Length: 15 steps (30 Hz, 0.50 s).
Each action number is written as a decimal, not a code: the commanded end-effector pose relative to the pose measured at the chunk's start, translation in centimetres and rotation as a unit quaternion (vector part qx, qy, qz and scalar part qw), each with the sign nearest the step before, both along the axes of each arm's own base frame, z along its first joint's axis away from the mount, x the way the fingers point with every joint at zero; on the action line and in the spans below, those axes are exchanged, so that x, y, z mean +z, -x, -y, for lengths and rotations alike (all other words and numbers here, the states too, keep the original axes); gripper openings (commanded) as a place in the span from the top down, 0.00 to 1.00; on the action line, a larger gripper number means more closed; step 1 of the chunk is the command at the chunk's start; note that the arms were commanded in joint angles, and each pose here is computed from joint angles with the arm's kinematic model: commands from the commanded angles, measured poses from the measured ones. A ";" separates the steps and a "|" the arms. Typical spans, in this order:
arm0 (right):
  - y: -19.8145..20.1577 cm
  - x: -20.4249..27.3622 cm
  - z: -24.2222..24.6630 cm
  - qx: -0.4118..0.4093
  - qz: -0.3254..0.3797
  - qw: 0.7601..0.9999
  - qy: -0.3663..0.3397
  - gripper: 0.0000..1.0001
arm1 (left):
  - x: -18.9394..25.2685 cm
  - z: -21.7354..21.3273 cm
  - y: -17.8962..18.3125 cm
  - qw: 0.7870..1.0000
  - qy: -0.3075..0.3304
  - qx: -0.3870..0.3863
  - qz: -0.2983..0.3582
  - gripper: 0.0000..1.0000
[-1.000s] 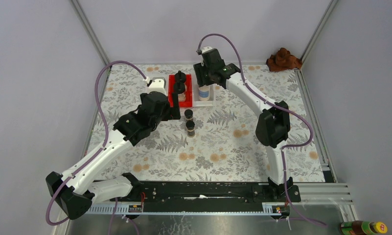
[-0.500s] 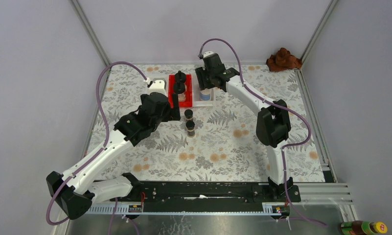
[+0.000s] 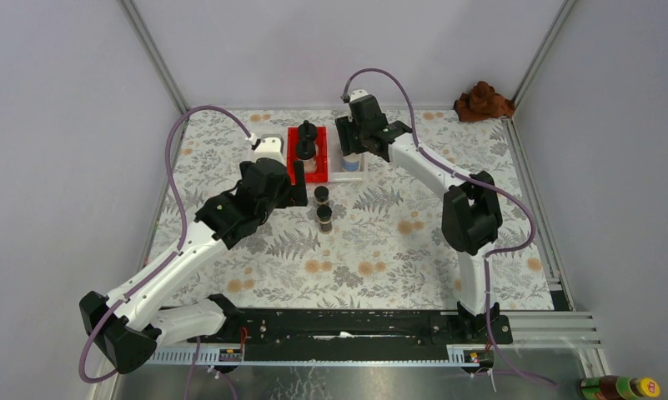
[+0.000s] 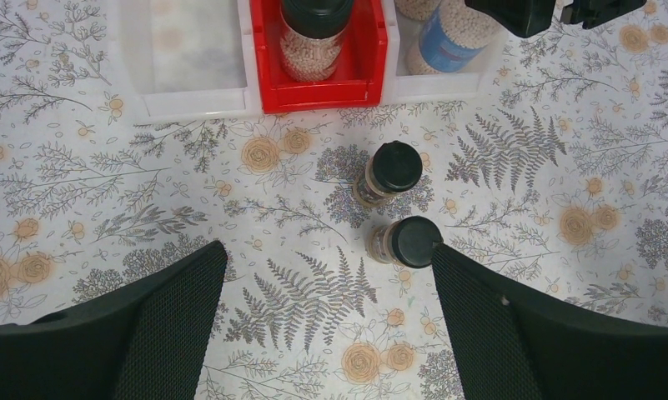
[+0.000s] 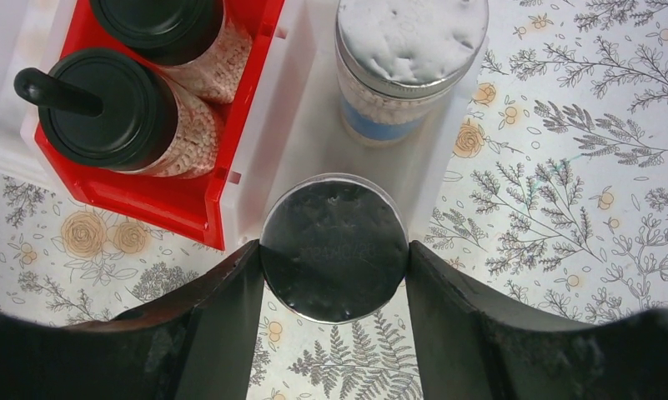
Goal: Organize the condiment bottles
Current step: Place the bottle in the storage box.
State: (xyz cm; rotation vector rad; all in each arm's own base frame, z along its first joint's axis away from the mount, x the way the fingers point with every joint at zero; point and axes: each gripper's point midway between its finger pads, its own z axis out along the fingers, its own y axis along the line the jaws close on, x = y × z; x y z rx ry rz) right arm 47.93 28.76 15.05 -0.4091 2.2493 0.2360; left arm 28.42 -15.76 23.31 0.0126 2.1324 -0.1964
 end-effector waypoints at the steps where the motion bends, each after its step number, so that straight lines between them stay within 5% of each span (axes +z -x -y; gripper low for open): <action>1: 0.4 2.3 1.4 -0.018 0.020 1.000 0.000 0.33 | 0.0 -0.2 0.1 1.000 0.003 0.003 0.000 0.03; 7: 0.8 2.4 1.7 -0.018 0.021 1.000 0.002 0.15 | -0.2 0.0 0.0 1.000 0.004 0.000 -0.004 0.02; 15: 0.9 3.6 1.4 -0.010 0.028 1.000 -0.006 0.13 | -0.5 0.2 0.2 1.000 0.008 -0.001 -0.011 0.01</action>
